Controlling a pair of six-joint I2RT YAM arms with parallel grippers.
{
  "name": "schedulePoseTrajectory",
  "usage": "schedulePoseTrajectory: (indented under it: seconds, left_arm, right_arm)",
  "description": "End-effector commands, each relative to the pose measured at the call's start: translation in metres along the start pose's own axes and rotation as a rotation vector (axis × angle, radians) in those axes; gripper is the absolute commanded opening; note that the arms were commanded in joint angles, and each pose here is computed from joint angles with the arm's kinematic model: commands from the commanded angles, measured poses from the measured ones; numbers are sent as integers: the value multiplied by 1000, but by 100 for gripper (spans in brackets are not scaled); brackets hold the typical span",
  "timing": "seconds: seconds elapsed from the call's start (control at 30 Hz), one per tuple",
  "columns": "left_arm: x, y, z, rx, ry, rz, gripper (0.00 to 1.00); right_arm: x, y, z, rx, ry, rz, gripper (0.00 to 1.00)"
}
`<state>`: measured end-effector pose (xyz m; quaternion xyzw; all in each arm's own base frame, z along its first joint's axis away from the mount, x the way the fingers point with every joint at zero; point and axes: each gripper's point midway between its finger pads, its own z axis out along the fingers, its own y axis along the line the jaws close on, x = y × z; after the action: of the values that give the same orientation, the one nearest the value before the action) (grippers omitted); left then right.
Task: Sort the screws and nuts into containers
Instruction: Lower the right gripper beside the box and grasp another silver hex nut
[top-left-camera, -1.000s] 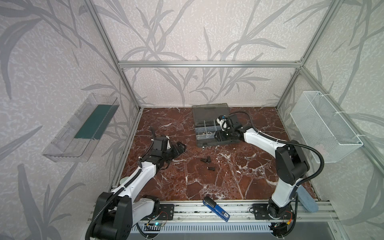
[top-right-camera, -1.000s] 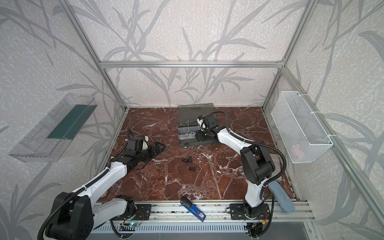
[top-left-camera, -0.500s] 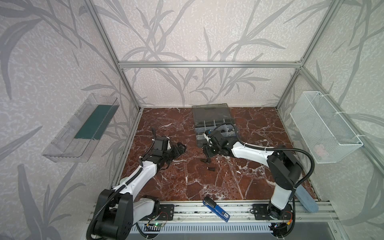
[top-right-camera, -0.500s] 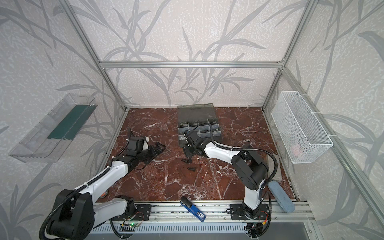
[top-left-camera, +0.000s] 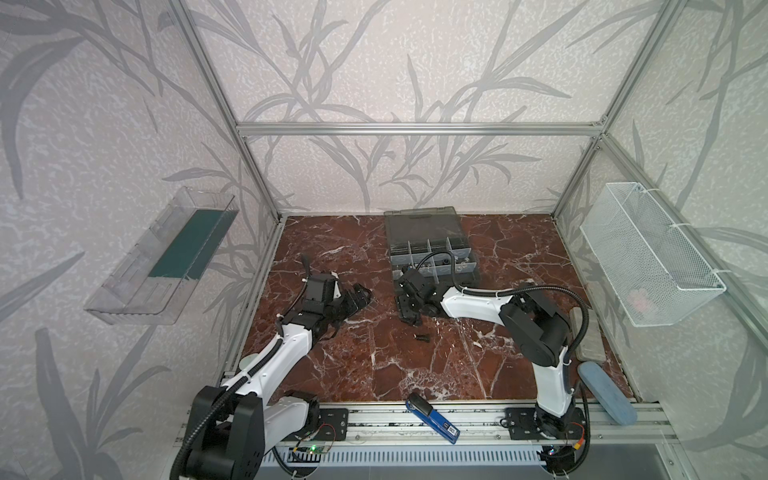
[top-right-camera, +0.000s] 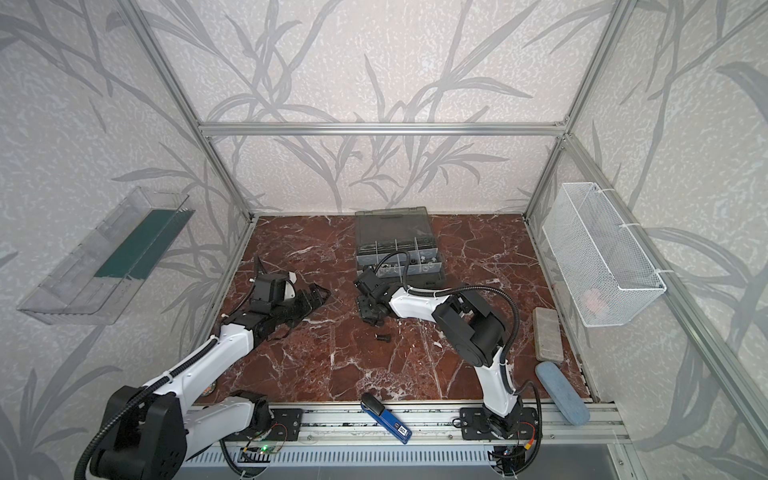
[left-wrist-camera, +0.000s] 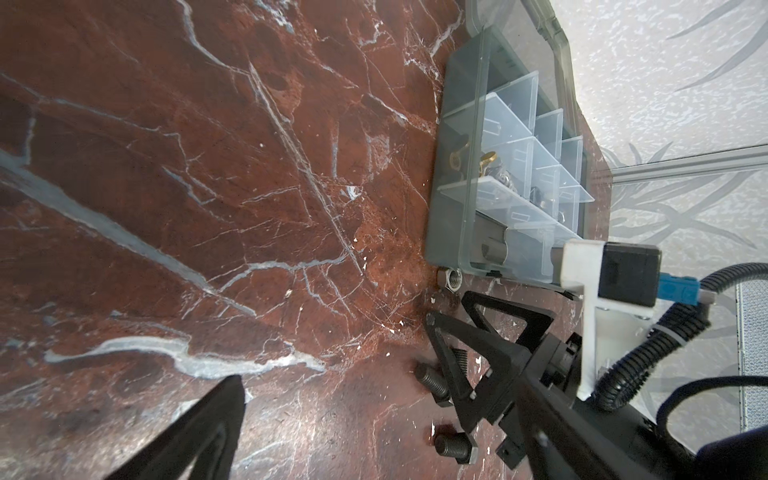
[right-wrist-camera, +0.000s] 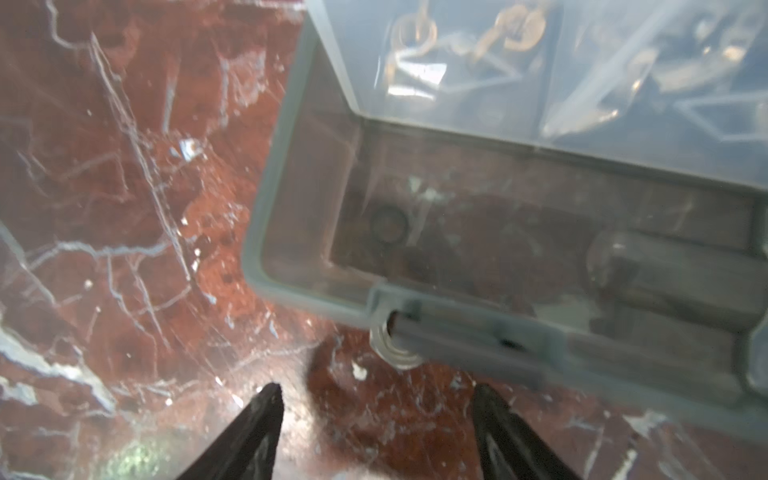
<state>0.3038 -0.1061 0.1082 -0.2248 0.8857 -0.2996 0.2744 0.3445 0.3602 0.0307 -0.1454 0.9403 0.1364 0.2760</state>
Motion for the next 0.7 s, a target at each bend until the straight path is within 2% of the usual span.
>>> schedulePoseTrajectory:
  seconds: [0.0,0.43,0.53,0.67]
  left_arm:
    - [-5,1,-4,-7,-26,1,99]
    - [-4,3,-3,-15,-27,0,99]
    - [-4,3,-3,-15,-27,-1,99]
    - [-4,4,-3,-16,-27,-1,99]
  right_arm:
    - [-11,2,3,22,-39,16,73]
    - [2,-6,24,64,-13,9,69]
    - [6,-8,28,74,-4,5,66]
    - [9,-8,29,85,-3,-7,57]
